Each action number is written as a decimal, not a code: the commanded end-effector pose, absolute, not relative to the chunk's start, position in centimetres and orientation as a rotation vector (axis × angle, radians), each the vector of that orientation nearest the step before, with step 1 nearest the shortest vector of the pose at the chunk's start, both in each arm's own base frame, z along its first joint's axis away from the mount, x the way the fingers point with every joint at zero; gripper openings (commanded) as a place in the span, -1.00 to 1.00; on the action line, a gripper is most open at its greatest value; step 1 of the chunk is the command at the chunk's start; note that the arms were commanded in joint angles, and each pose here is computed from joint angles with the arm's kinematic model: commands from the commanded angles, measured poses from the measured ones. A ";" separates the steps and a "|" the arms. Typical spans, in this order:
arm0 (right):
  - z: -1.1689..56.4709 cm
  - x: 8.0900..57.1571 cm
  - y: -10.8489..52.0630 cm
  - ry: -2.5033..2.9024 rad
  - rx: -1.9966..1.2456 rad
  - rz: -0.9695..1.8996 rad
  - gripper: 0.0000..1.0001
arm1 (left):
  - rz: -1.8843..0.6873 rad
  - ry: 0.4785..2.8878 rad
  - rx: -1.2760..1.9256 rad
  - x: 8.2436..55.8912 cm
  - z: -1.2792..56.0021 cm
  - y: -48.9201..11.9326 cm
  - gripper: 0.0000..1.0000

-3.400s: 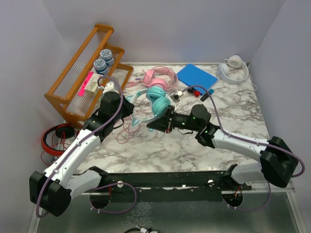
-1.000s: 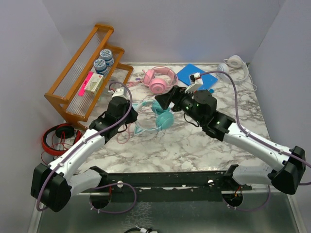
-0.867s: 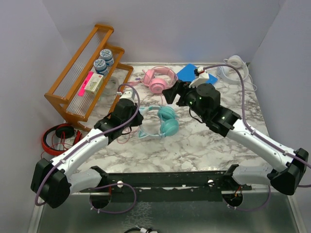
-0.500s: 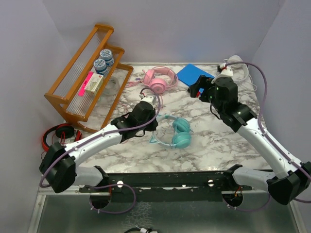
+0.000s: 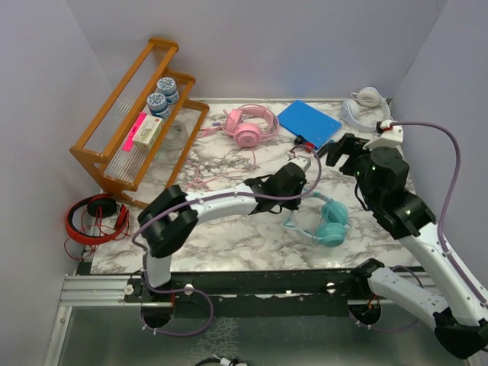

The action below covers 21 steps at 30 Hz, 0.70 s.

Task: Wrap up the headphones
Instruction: Place the headphones at the center of the board.

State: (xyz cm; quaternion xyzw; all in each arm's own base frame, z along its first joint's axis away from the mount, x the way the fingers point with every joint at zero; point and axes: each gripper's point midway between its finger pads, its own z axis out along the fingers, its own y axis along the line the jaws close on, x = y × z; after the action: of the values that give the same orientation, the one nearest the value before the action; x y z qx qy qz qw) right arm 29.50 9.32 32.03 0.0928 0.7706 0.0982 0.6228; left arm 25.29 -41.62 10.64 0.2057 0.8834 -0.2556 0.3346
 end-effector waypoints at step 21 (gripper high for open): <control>31.4 25.0 6.1 1.828 0.269 0.182 0.70 | -0.766 2.068 0.513 34.8 9.3 -57.2 -0.06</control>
State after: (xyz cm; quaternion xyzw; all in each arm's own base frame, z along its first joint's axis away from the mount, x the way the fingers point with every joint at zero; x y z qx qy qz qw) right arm 25.97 6.24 33.77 0.1043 0.7582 0.0795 0.6387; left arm 32.90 -55.58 5.62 0.2261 0.8512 -0.2868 0.3769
